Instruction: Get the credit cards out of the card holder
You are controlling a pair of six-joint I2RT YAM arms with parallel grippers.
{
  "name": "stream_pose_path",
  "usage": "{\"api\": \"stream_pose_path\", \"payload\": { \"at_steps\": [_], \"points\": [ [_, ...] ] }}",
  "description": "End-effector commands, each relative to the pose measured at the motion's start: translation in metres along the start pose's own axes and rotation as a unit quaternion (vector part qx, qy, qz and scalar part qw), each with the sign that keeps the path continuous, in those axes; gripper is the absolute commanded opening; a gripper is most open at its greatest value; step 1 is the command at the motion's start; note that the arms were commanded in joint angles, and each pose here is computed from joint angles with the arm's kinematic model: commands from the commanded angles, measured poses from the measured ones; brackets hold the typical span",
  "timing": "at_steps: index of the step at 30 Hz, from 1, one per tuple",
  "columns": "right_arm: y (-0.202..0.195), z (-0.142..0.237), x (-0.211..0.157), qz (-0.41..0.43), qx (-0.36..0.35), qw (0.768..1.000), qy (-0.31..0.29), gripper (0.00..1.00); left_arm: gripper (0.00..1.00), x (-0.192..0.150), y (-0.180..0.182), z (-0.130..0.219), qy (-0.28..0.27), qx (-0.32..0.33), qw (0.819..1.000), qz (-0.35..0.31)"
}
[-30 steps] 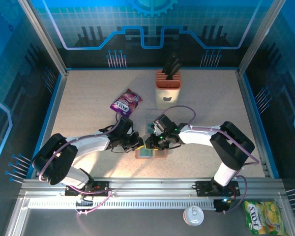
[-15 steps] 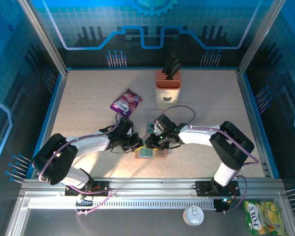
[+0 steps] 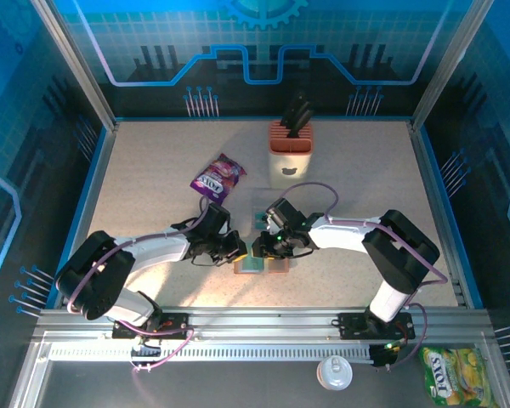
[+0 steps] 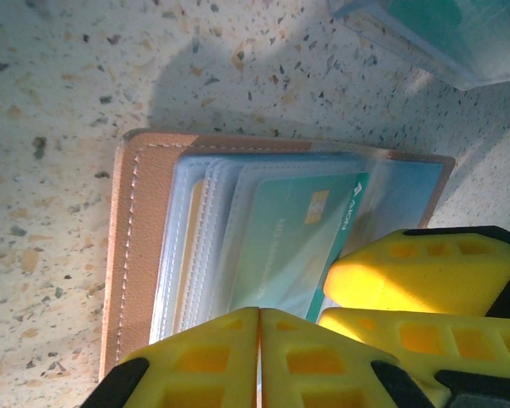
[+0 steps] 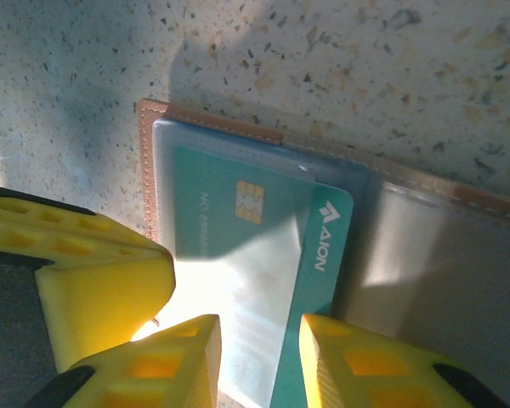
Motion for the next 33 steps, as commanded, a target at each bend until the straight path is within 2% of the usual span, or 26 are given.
{"api": "stream_pose_path", "payload": {
  "at_steps": [1, 11, 25, 33],
  "points": [
    [-0.003, 0.010, 0.004, 0.002, -0.011, 1.000, -0.011, 0.32, 0.10, -0.006, 0.008, -0.002, 0.010, 0.016, 1.000, -0.004],
    [-0.004, 0.015, 0.004, 0.003, -0.014, 1.000, -0.015, 0.32, 0.10, -0.005, 0.006, -0.002, 0.009, 0.014, 1.000, -0.003],
    [0.000, 0.025, 0.002, 0.006, -0.005, 1.000, -0.020, 0.32, 0.10, 0.002, -0.018, 0.010, -0.003, -0.009, 1.000, -0.018],
    [-0.002, 0.023, 0.003, 0.004, -0.005, 1.000, -0.020, 0.32, 0.10, -0.005, -0.027, -0.005, 0.011, -0.005, 0.999, -0.033]
  ]
}}
Point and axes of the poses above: each hand's point on the last joint's axis, 136 mm out from that joint toward the fingers, its own z axis back along the fingers, its own y axis along the line the jaws close on, x = y × z, the point moved 5 cm from there along z, back along the fingers, and after that the axes turned 8 degrees about -z, right-handed, at the moved point
